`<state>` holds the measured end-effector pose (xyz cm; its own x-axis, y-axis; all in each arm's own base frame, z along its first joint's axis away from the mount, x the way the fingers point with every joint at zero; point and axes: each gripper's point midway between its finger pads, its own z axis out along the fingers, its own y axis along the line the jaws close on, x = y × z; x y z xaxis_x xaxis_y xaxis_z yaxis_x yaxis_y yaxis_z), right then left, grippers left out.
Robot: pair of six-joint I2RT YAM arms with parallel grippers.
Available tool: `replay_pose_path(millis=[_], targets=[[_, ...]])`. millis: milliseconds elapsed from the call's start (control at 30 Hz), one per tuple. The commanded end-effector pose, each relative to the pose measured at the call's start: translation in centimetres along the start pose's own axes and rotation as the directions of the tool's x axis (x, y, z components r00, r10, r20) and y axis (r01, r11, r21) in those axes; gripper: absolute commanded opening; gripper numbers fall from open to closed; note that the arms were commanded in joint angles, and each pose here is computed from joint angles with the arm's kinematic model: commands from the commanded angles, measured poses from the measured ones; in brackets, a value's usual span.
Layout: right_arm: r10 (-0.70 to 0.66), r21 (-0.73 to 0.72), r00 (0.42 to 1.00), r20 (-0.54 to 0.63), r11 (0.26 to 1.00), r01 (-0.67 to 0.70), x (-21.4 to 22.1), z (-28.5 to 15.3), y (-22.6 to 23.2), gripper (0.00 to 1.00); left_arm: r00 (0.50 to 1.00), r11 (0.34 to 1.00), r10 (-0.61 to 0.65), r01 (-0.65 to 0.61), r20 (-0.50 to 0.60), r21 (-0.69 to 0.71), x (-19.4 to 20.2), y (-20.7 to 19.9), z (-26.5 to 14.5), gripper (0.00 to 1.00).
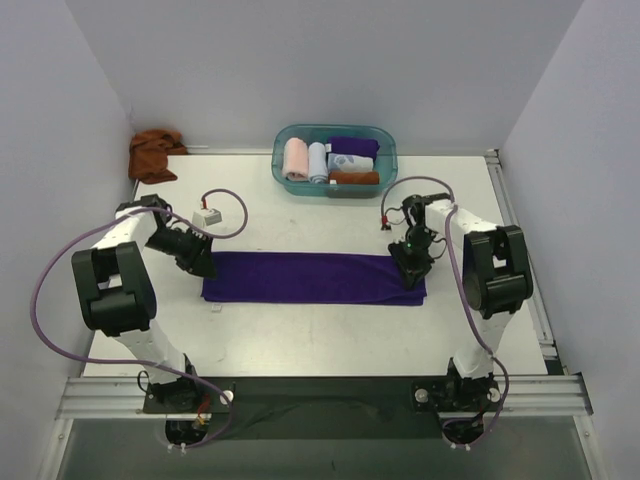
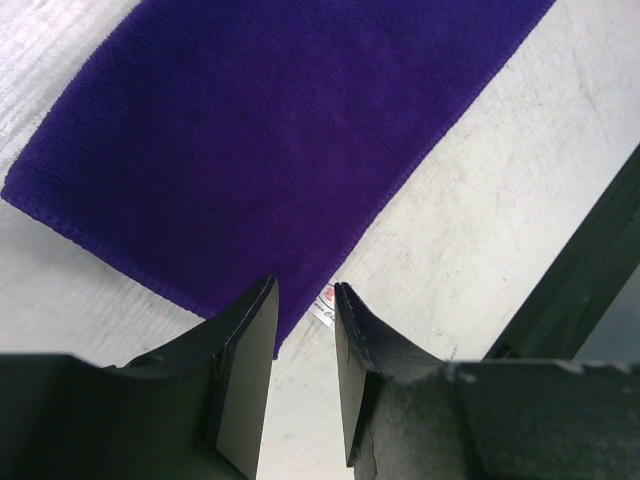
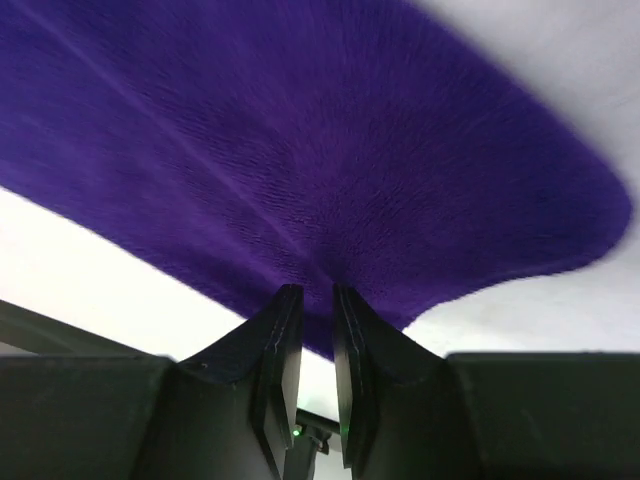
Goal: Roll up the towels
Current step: Fold the towel
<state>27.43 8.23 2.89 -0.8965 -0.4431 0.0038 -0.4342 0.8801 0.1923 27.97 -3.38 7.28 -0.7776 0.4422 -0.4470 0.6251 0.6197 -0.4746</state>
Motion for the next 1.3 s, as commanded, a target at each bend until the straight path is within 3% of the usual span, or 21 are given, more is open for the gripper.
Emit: replay_pose_path(millis=[0,167,300,433,567,1267], targets=[[0.020,0.014,0.993,-0.118,1.000,-0.018,3.9,0.5,0.2,0.19,1.000,0.999,-0.010,0.011,0.018,-0.047,-0.5,1.3,0.7,0.40],[-0.070,0.023,0.986,-0.151,0.997,0.074,7.0,-0.2,0.8,0.20,1.000,0.998,-0.020,0.019,-0.011,-0.054,0.7,1.2,0.9,0.40],[-0.103,0.065,0.985,-0.137,0.991,0.113,7.6,-1.1,-0.1,0.32,1.000,0.998,-0.028,0.027,-0.013,-0.053,1.1,1.2,1.2,0.40],[0.008,0.048,1.000,0.030,0.999,-0.010,3.5,-3.8,-0.8,0.38,0.999,0.998,-0.037,0.037,0.003,-0.054,0.4,1.2,1.3,0.40],[0.172,0.034,0.976,0.136,0.984,-0.178,0.8,-5.3,-3.4,0.38,0.998,0.995,-0.061,0.062,0.011,-0.075,-0.1,1.9,1.6,0.42],[0.353,-0.031,0.935,0.039,0.935,-0.352,-0.9,-0.6,-5.1,0.39,0.987,0.981,-0.150,0.141,-0.059,-0.131,1.5,4.2,4.9,0.44]])
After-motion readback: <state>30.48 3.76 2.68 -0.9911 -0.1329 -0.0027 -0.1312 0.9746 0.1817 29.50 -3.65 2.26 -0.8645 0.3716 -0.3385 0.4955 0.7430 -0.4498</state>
